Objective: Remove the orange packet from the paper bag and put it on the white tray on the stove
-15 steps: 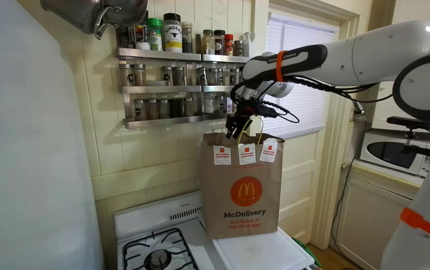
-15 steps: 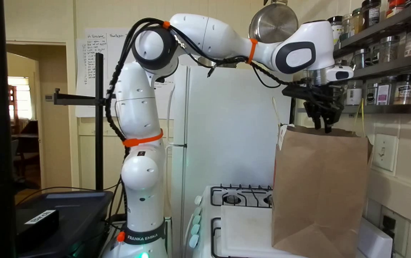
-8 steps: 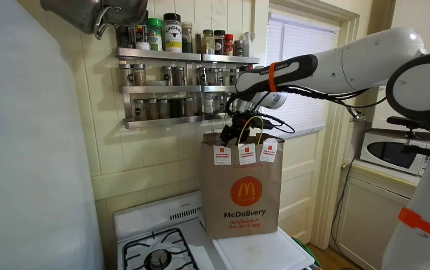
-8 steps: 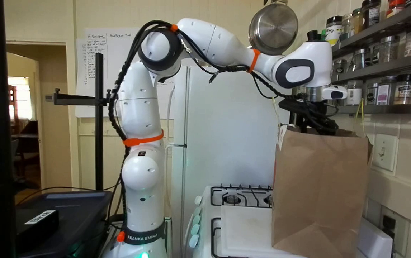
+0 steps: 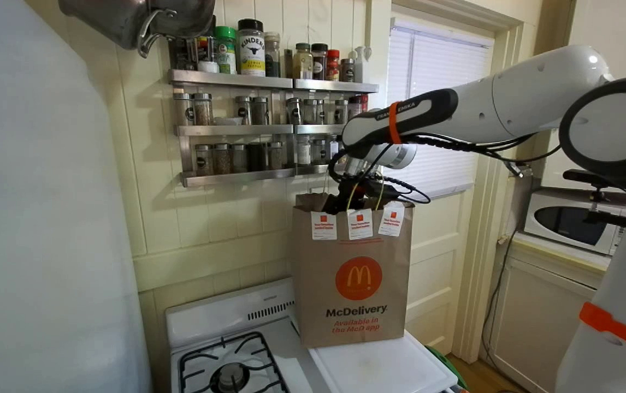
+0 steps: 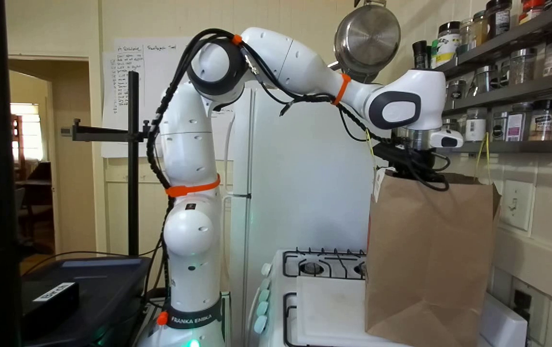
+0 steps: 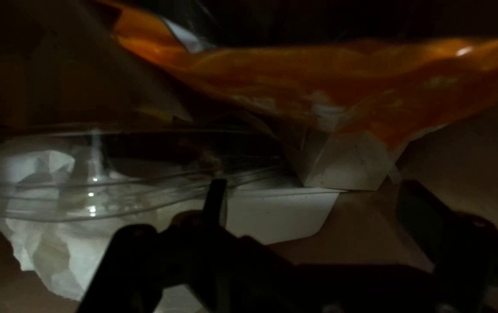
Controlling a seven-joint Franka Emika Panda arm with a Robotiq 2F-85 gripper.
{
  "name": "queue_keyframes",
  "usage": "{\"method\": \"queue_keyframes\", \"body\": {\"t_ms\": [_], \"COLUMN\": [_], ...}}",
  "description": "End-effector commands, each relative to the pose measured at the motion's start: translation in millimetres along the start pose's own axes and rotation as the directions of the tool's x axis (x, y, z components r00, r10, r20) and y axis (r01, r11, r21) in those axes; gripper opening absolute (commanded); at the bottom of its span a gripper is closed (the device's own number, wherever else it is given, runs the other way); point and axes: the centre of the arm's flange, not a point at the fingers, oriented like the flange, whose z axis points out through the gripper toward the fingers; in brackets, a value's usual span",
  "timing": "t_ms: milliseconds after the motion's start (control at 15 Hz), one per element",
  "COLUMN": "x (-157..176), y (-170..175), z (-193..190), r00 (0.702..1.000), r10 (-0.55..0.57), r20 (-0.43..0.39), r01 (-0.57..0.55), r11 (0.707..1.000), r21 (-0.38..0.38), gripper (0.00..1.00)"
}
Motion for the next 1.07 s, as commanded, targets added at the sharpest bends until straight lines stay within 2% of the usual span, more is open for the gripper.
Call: {"method": "queue_keyframes", "body": {"t_ms": [0,1000], "x": [-9,-19], "y": [4,12], "z": [-4,-55], "r00": [1.0,0.999], "r10": [0.009,0.027], "r20": [0.015,-0.026], "r01": [-0.009,-0.027], "r11": [1.0,1.0], "r21": [0.02,-0.015], "gripper": [1.0,1.0]}}
